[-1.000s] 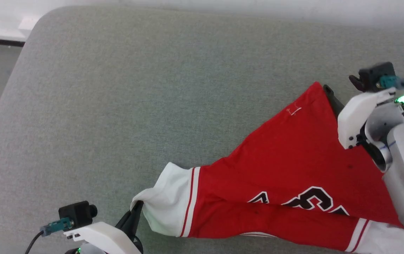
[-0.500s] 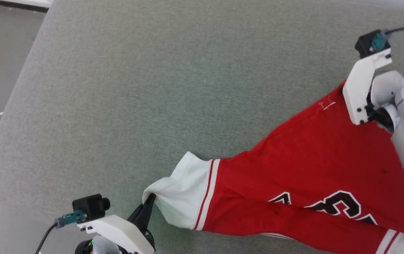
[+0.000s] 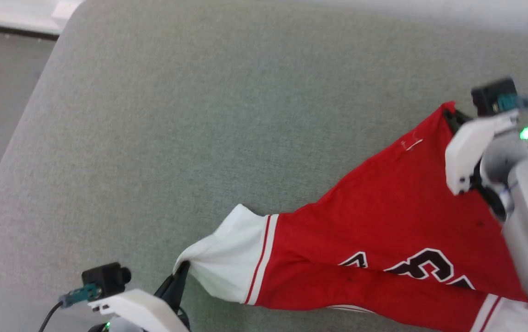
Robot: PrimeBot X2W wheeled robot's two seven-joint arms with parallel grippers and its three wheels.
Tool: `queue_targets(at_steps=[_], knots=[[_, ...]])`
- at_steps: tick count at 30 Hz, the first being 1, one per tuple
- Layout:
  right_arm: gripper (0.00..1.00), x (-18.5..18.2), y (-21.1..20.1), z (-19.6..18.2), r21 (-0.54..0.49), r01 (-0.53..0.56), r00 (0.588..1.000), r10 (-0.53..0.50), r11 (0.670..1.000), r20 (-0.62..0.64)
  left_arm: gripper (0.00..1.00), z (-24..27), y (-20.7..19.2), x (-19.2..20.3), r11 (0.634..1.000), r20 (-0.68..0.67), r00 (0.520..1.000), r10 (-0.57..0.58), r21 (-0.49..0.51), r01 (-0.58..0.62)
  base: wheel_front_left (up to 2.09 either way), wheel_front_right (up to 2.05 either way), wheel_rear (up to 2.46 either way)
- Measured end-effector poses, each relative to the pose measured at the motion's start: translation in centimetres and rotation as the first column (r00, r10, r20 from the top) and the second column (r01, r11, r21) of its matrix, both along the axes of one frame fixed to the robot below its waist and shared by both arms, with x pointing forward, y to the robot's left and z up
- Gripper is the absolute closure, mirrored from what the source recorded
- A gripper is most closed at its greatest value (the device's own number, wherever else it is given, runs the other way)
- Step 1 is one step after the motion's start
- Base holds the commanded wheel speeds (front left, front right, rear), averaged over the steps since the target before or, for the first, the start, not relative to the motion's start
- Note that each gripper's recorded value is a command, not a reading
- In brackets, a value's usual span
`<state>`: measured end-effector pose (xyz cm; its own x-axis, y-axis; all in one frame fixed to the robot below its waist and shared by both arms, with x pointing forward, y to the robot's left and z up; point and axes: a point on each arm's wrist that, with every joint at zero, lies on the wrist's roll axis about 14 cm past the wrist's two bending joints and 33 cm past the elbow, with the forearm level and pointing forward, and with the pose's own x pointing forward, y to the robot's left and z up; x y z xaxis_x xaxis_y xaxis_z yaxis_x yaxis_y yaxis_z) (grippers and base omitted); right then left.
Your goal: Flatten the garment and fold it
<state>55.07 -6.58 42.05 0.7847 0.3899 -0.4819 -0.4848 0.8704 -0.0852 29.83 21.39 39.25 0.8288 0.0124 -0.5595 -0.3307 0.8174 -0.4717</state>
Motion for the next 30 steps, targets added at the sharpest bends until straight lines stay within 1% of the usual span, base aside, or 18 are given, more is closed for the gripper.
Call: queue_targets(at_steps=[3,5,7,9,12,17,21,24,26,30], knots=[[1.00,-1.6,-0.8,1.5,0.093,0.033,0.995,-0.042,0.995,0.092,1.00,0.7,0.3,-0.3,1.000,0.023,1.000,0.007,0.015,-0.008,0.00,0.00,0.00],[1.00,-2.9,-1.6,2.4,0.150,0.062,0.987,-0.083,0.987,0.138,1.00,1.5,0.4,-0.1,1.000,0.060,0.998,0.010,0.029,-0.011,0.00,0.00,0.00],[1.00,-4.3,-2.9,3.1,0.187,0.096,0.977,-0.129,0.978,0.171,1.00,2.7,0.5,0.4,0.999,0.109,0.994,0.011,0.038,-0.015,0.00,0.00,0.00],[1.00,-5.8,-4.5,3.9,0.231,0.151,0.962,-0.197,0.961,0.191,1.00,4.1,0.5,1.2,0.999,0.168,0.986,0.008,0.048,-0.016,0.00,0.00,0.00],[1.00,-8.5,-6.5,4.5,0.272,0.220,0.941,-0.277,0.937,0.195,1.00,6.0,0.2,2.1,0.998,0.240,0.971,-0.005,0.060,-0.010,0.00,0.00,0.00],[1.00,-12.7,-9.6,5.4,0.291,0.325,0.905,-0.385,0.900,0.182,1.00,9.2,-1.1,3.6,0.998,0.348,0.937,-0.041,0.057,0.022,0.00,0.00,0.00],[1.00,-14.7,-11.6,7.2,0.291,0.374,0.873,-0.440,0.881,0.211,1.00,12.4,-2.2,5.4,0.996,0.445,0.892,-0.083,0.064,0.061,0.00,0.00,0.00],[1.00,-15.2,-12.4,9.2,0.287,0.383,0.854,-0.455,0.878,0.251,1.00,15.2,-3.0,7.2,0.990,0.508,0.850,-0.137,0.090,0.106,0.00,0.00,0.00],[1.00,-15.3,-12.6,10.6,0.271,0.382,0.848,-0.451,0.884,0.278,1.00,17.2,-3.7,8.6,0.983,0.550,0.815,-0.182,0.118,0.140,0.00,0.00,0.00],[1.00,-13.8,-13.1,13.8,0.204,0.354,0.840,-0.406,0.913,0.361,1.00,21.7,-4.4,11.8,0.969,0.632,0.735,-0.246,0.176,0.173,0.00,0.00,0.00]])
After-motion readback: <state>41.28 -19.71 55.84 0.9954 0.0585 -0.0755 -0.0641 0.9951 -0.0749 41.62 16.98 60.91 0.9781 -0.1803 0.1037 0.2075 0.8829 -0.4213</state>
